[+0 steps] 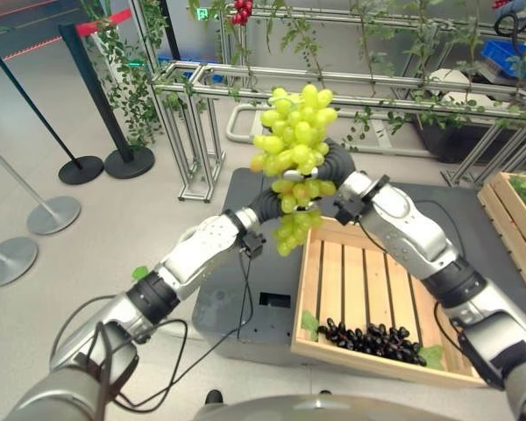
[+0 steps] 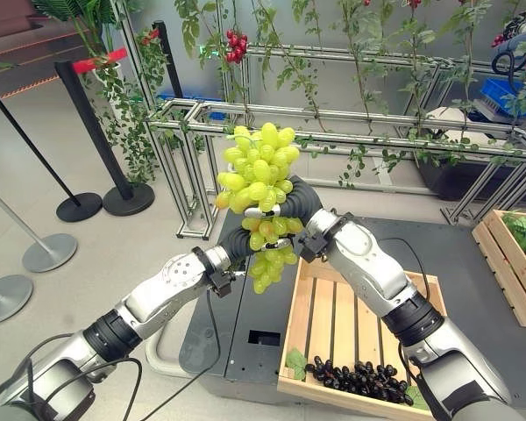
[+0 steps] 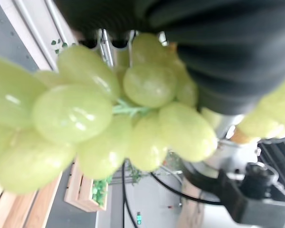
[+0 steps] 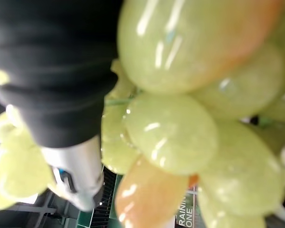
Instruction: Pick up the fruits from the basket on one side to the basket on the other side
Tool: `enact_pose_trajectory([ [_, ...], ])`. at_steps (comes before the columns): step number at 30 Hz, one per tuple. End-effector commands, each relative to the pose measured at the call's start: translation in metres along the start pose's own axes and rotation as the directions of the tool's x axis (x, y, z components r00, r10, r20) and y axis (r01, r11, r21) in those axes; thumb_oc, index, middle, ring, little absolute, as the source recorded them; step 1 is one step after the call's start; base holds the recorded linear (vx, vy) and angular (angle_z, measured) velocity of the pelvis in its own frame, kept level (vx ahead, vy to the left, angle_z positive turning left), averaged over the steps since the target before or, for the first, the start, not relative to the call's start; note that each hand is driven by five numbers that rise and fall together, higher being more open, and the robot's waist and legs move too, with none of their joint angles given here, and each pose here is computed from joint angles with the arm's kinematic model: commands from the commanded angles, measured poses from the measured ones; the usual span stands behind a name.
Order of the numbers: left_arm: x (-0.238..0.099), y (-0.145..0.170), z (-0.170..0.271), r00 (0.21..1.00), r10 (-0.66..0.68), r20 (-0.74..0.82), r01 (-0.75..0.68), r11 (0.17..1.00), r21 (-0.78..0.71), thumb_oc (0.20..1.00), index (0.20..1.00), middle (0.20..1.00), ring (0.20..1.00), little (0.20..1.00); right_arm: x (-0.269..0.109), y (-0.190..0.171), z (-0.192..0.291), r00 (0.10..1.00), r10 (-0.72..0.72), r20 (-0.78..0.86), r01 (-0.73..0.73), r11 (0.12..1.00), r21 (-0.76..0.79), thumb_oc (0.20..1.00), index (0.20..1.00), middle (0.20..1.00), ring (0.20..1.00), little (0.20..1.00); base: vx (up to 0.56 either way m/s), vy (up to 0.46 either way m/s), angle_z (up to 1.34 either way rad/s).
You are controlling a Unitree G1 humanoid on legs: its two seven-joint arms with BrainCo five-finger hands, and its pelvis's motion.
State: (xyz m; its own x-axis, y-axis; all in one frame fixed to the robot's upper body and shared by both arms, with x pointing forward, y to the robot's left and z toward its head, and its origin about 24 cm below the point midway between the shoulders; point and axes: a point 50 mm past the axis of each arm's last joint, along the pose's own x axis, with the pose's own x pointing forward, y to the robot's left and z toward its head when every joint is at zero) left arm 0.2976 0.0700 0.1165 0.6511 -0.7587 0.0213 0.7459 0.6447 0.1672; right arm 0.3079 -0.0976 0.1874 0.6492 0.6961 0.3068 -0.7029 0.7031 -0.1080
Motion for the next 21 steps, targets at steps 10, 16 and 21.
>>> enact_pose_trajectory([
  [10, -0.033, 0.039, 0.024, 0.982, 0.135, 0.131, -0.133, 0.991, -0.022, 0.200, 0.200, 0.200, 0.200, 0.200, -0.076, -0.065, 0.037, 0.961, -0.260, 0.092, 0.271, 0.952, -0.145, 1.000, 1.000, 1.000, 1.000, 1.000, 0.00, -0.001, 0.02],
  [16, -0.076, 0.065, 0.027, 0.950, 0.272, 0.153, -0.268, 0.962, -0.045, 0.200, 0.200, 0.200, 0.200, 0.200, -0.164, -0.099, 0.043, 0.845, -0.534, 0.039, 0.526, 0.815, -0.242, 1.000, 1.000, 1.000, 1.000, 1.000, 0.00, -0.007, 0.01],
  [21, -0.114, 0.083, 0.029, 0.910, 0.382, 0.159, -0.378, 0.924, -0.054, 0.200, 0.200, 0.200, 0.200, 0.200, -0.217, -0.112, 0.035, 0.715, -0.699, -0.002, 0.676, 0.692, -0.255, 1.000, 1.000, 1.000, 1.000, 1.000, 0.00, -0.003, -0.02],
])
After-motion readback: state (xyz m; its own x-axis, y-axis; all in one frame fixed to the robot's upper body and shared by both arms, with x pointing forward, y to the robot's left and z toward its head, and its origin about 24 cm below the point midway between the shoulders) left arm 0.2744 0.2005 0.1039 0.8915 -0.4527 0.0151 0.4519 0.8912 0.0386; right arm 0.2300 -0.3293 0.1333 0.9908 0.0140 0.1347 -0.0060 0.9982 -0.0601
